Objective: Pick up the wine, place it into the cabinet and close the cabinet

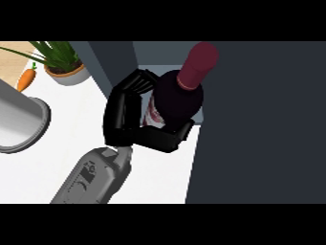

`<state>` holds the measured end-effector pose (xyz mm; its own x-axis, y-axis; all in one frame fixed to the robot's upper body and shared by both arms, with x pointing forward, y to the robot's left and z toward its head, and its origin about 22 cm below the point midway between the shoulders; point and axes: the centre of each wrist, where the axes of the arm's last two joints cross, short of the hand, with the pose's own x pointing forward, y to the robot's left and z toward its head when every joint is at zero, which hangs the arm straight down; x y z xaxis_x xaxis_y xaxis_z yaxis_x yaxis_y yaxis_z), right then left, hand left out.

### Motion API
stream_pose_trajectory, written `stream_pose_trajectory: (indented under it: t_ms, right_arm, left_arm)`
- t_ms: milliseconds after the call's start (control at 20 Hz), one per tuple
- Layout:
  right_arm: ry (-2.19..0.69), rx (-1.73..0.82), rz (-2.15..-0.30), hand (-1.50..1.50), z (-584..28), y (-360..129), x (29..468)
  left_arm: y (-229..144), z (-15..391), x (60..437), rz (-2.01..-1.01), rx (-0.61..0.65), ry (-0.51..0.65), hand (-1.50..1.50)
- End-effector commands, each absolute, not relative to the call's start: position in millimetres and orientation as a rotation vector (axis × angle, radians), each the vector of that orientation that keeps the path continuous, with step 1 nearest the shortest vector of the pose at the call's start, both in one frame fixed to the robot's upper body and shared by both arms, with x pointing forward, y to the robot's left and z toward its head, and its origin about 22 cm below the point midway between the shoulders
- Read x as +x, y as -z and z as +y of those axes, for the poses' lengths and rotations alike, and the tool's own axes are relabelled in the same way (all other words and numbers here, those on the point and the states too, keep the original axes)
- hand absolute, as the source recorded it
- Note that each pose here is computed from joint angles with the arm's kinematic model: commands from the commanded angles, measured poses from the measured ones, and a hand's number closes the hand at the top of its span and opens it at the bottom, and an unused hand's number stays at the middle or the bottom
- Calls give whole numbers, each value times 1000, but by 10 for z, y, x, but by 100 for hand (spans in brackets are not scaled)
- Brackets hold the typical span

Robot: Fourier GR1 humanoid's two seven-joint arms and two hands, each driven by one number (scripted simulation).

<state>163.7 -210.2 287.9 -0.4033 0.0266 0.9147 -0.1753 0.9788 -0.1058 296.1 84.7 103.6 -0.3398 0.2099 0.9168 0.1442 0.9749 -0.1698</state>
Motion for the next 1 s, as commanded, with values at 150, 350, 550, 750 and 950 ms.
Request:
stream_pose_trajectory:
  t_ms: [150, 350, 550, 750, 950]
  right_arm:
    - [-266, 180, -1978, -150, -2251, -2788, 1476]
    - [-260, 187, -2002, -150, -2105, -2942, 1497]
    - [-277, 176, -1987, -150, -2214, -2819, 1285]
    - [-259, 207, -1987, -150, -2181, -2872, 1544]
    - [-266, 206, -1980, -150, -2132, -2870, 1599]
  left_arm:
    - [-1384, 708, 3187, -1923, -192, -107, 150]
    - [-1273, 776, 3457, -1918, -176, -92, 150]
    - [-1170, 626, 3404, -1969, -24, 18, 150]
    - [-905, 656, 3453, -1988, -21, 33, 150]
    - [-828, 709, 3516, -1957, -12, 33, 150]
